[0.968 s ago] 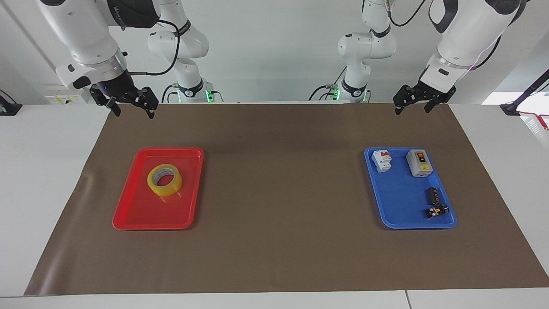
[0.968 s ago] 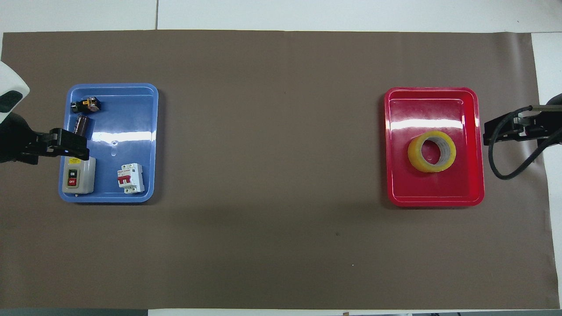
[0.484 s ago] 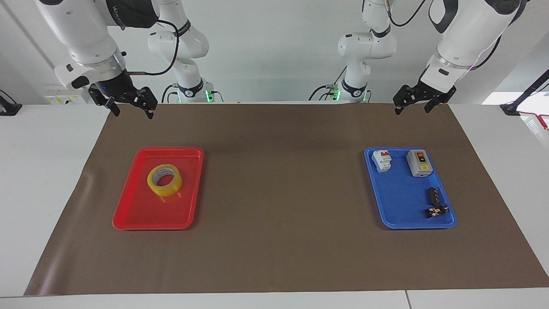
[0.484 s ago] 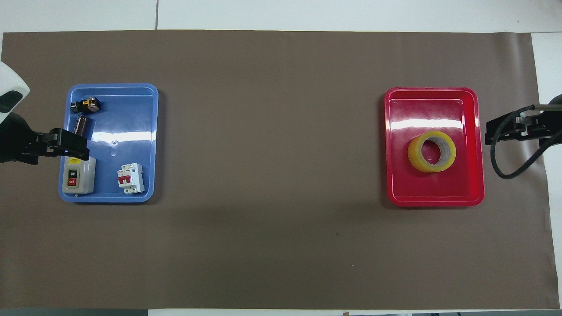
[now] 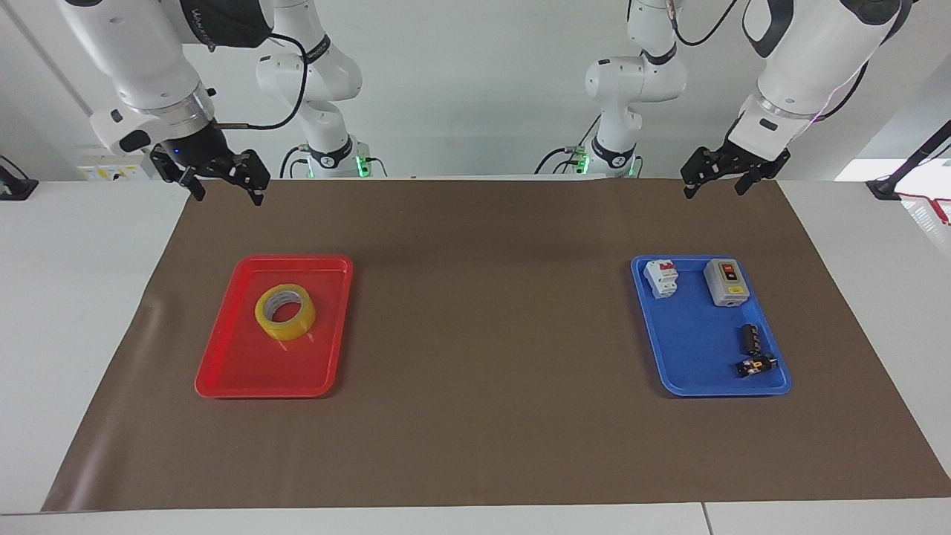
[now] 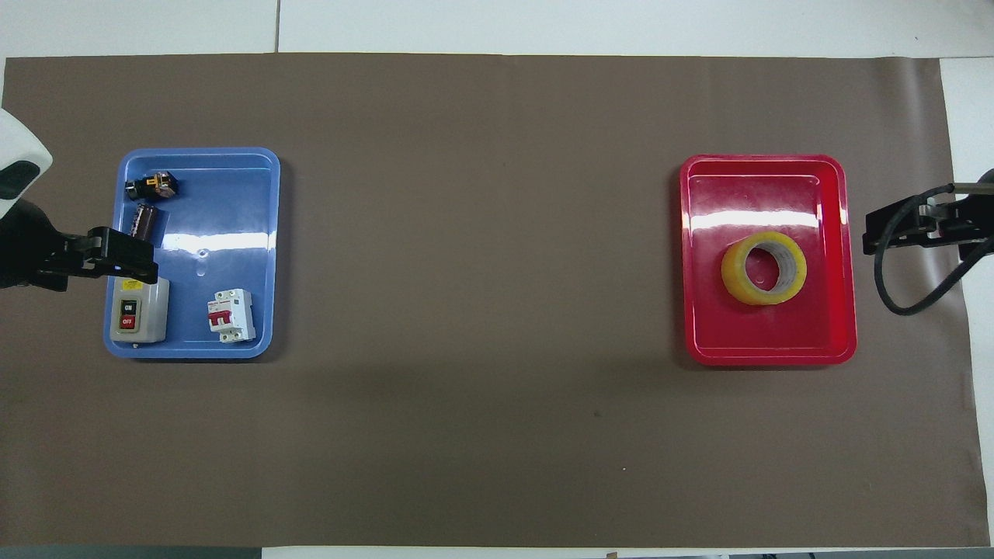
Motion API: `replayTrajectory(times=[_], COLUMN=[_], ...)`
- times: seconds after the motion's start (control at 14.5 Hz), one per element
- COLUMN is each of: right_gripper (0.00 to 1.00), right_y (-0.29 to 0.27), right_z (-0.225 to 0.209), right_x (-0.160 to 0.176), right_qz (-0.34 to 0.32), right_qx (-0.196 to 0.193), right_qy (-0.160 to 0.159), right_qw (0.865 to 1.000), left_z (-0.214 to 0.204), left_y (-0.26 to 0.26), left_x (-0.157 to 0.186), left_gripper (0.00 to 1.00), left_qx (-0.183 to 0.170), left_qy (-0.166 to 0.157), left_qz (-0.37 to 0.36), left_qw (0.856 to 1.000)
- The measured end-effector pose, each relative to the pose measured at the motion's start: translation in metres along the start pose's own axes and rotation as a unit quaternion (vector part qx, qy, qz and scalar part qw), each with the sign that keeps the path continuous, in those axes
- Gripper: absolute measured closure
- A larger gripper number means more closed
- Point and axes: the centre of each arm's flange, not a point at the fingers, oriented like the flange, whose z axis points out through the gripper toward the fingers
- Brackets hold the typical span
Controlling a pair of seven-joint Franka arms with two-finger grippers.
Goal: Place and move tape with both arms
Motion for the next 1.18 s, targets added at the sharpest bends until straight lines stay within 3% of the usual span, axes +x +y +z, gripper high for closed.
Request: replayTrajectory(times=[1.18], right_gripper=[0.0], right_y=[0.0047], right_z=[-0.0097], right_x=[0.0], right_qz=[-0.014], right_qx=[0.0], right_qy=[-0.003], right_qw=[1.0], left_z=[0.0], left_y=[0.0], left_x=[0.0], left_gripper=[0.0], left_qx=[0.0], left_qy=[0.0], left_qz=[0.0], left_qw=[1.0])
